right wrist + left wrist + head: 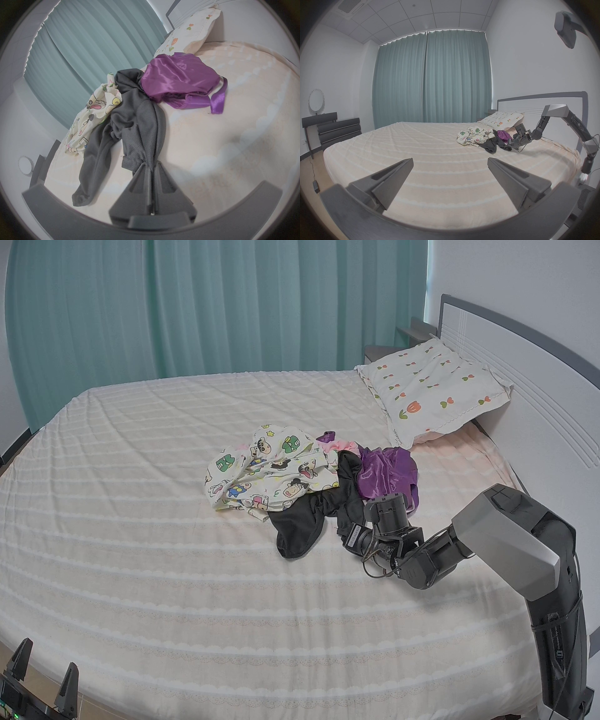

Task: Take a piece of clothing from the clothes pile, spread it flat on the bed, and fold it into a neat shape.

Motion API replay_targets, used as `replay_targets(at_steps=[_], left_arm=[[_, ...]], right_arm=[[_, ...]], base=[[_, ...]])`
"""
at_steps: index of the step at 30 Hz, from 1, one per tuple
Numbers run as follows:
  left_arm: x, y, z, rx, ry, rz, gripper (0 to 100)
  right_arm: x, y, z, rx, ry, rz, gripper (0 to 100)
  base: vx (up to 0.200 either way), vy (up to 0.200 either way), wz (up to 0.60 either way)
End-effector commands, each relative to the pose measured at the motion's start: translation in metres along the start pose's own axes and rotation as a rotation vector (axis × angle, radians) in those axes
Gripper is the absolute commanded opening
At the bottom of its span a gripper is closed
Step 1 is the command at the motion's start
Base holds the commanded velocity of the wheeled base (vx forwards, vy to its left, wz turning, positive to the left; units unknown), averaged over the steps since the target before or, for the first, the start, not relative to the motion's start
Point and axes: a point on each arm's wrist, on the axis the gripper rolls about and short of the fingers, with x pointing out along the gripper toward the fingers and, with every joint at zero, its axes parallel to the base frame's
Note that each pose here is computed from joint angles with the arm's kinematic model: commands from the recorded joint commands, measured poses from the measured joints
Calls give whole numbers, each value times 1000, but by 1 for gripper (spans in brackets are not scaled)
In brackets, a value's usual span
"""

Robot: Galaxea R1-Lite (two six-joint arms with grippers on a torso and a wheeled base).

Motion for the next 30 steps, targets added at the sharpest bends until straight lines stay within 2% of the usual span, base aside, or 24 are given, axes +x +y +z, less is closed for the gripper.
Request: replay_targets(at_steps=[1, 5, 9, 11, 12, 13, 14, 15, 16, 17, 19, 21, 25, 26, 27, 30], left_arm=[[0, 0, -4, -1, 2, 1, 100], [0, 0, -5, 8, -1, -7, 100], [0, -1, -5, 7, -1, -30, 100], [-1, -1, -1, 0, -19, -41, 100], [-3, -1, 12, -20, -60, -48, 100], [-9, -1, 55, -88, -152, -57, 100], [-5, -1, 77, -132, -154, -56, 100], [1, -1, 88, -161, -122, -59, 100], [19, -1, 97, -195, -36, -66, 100], [31, -1, 103, -191, 11, -71, 100], [51, -3, 108, -187, 74, -137, 100], [73, -7, 100, -185, 188, -227, 100], [110, -20, 90, -176, 384, -313, 100], [112, -20, 89, -179, 394, -313, 100], [135, -29, 84, -192, 463, -335, 100], [178, -46, 67, -206, 528, -362, 100]], right_arm=[[-17, -5, 9, 10, 4, -12, 0], [-47, -13, 12, 44, 43, -10, 0], [-74, -15, 18, 106, 64, 34, 0], [-102, -19, 18, 138, 86, 79, 0], [-108, -20, 17, 139, 88, 93, 0], [-115, -22, 16, 143, 81, 112, 0], [-118, -23, 15, 145, 79, 120, 0], [-120, -23, 15, 147, 72, 127, 0], [-122, -24, 13, 153, 64, 138, 0], [-124, -23, 11, 158, 62, 146, 0], [-128, -25, 5, 170, 67, 149, 0], [-131, -28, 3, 189, 56, 157, 0], [-138, -33, 4, 225, 34, 168, 0], [-138, -33, 4, 227, 34, 168, 0], [-139, -36, 5, 234, 29, 166, 0], [-139, -38, 5, 239, 25, 166, 0]], base=[[0, 0, 0], [0, 0, 0], [0, 0, 0], [0, 0, 0], [0, 0, 0], [0, 0, 0], [0, 0, 0], [0, 0, 0], [0, 0, 0], [0, 0, 0], [0, 0, 0], [0, 0, 0], [0, 0, 0], [0, 0, 0], [0, 0, 0], [0, 0, 0]])
